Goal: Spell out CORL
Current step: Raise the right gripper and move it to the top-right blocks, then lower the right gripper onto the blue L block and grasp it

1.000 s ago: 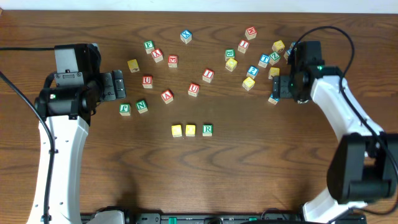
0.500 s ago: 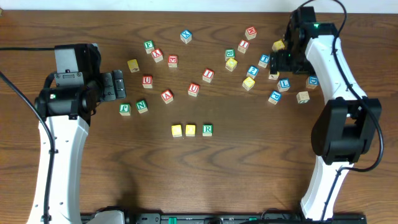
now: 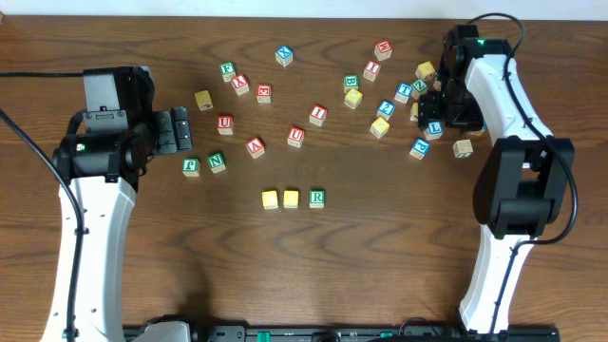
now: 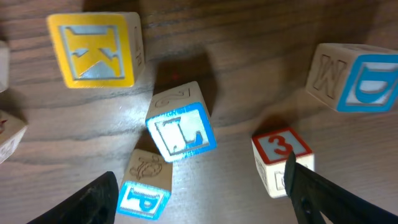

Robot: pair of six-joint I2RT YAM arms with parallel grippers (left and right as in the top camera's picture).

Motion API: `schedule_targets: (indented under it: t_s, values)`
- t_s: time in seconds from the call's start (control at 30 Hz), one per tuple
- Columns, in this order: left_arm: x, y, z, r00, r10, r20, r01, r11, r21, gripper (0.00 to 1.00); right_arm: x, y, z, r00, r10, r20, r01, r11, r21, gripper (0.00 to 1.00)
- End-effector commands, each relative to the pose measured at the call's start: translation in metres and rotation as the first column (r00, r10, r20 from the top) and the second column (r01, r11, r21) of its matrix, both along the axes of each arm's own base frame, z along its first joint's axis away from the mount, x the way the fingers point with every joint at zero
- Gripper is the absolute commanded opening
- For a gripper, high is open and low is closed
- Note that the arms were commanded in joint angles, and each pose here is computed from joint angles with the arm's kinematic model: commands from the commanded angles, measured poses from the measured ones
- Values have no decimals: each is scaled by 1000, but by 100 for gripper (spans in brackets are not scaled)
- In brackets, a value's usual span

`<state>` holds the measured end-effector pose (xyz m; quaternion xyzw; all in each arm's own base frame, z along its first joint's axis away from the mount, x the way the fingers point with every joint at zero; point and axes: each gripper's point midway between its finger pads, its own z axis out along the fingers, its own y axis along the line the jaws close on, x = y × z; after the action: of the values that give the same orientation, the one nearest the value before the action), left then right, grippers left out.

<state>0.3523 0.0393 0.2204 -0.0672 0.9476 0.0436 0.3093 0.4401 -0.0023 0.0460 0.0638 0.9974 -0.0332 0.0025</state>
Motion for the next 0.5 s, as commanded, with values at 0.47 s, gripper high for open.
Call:
schedule_targets:
  t_s: [0.47]
  values:
    - [1,0,0,1000,-5,-2,5,1000,-1,99,5,25,-3,990,140,16,-141,984,105,77]
